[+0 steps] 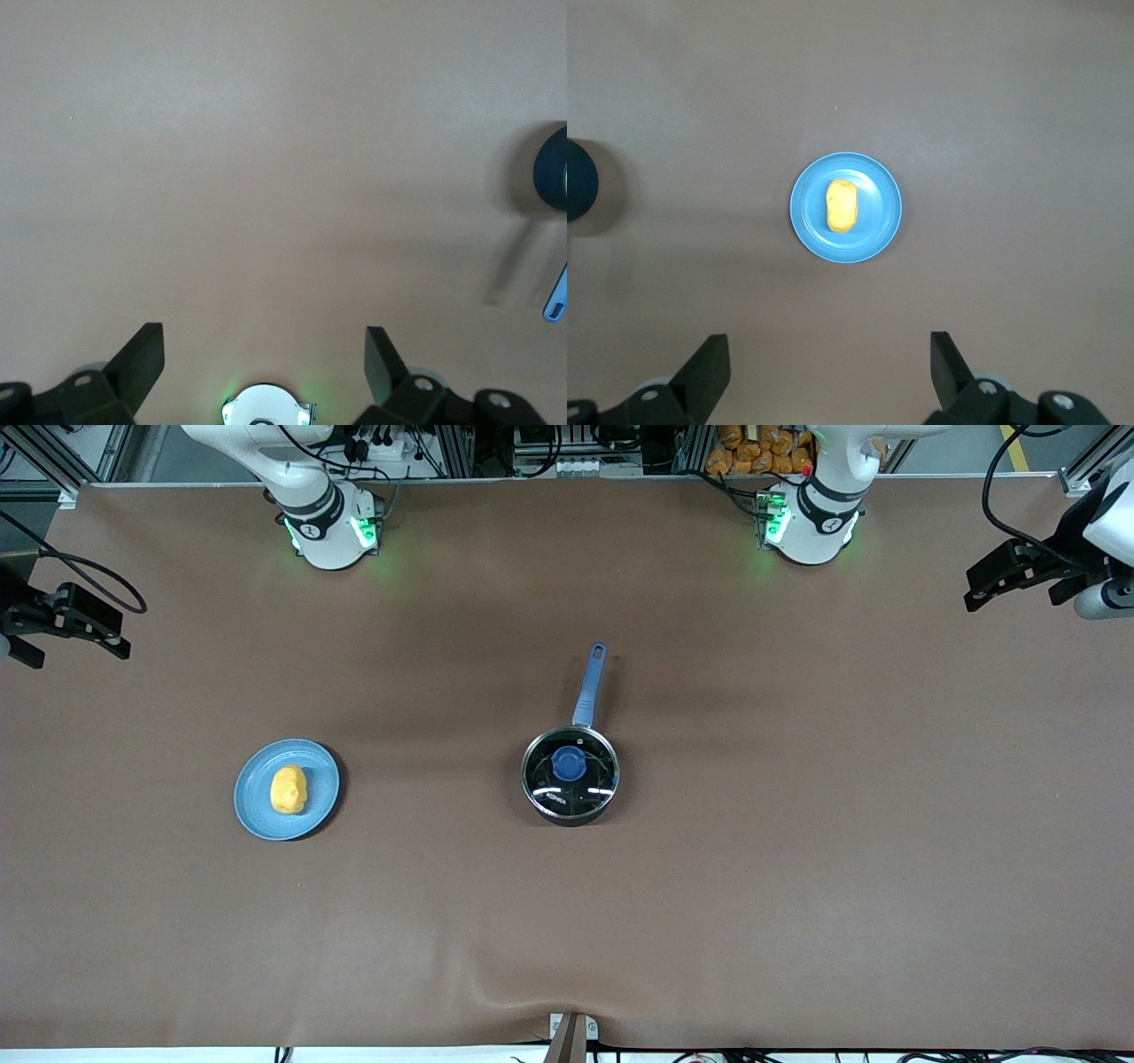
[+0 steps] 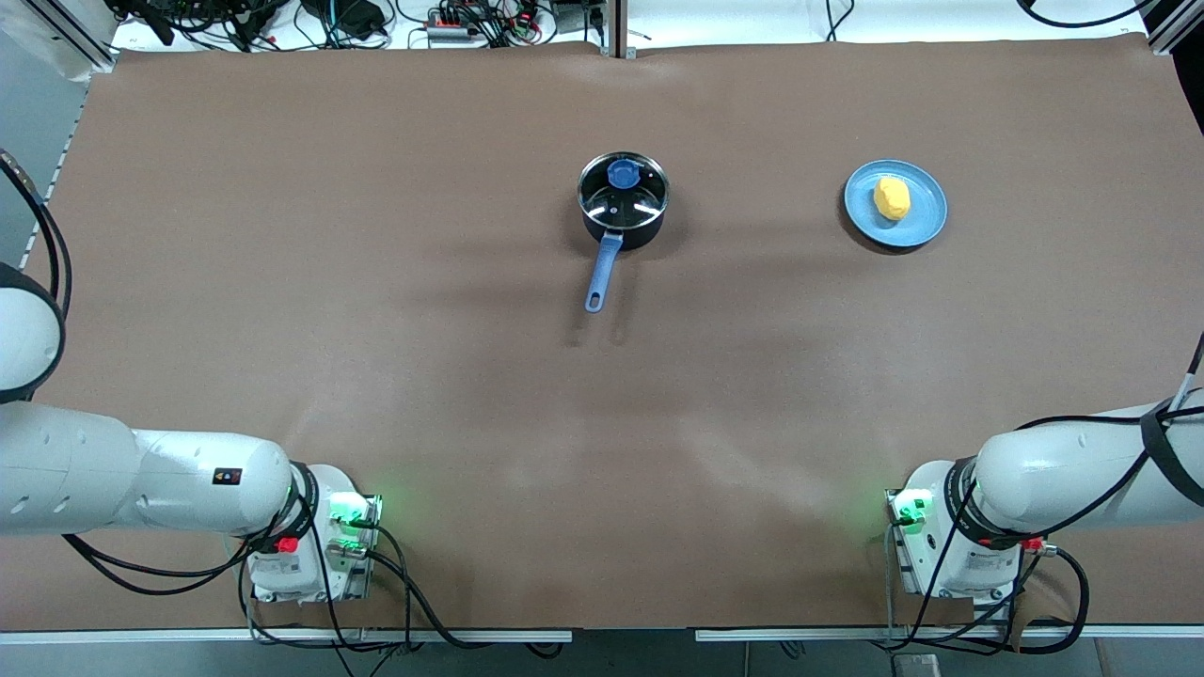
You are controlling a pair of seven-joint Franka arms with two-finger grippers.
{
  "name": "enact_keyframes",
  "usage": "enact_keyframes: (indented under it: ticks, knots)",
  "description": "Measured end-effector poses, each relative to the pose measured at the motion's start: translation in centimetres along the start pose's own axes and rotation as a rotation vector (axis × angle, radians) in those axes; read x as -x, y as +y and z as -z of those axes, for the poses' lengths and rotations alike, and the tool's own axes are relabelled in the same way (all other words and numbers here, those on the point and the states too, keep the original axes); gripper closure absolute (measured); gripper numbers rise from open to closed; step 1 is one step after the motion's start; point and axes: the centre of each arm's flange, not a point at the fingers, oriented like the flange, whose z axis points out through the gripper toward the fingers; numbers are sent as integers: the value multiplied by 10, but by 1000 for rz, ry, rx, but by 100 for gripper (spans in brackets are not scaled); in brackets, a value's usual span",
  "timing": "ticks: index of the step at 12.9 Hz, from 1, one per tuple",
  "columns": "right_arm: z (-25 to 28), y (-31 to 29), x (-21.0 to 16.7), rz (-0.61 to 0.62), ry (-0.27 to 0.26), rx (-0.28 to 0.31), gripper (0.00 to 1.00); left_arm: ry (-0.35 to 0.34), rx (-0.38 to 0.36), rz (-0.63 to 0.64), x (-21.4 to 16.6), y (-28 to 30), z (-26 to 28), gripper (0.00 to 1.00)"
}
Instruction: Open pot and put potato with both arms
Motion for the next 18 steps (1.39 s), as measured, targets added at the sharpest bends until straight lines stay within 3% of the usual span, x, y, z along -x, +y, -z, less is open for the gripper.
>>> enact_keyframes:
  ticks: [10, 18]
  knots:
    - [0, 0, 0, 0, -1, 0, 0, 10, -7, -70, 4, 37, 4, 0]
    - [-1, 0, 0, -1, -2, 0, 0, -3, 1, -165, -17, 148, -31, 0]
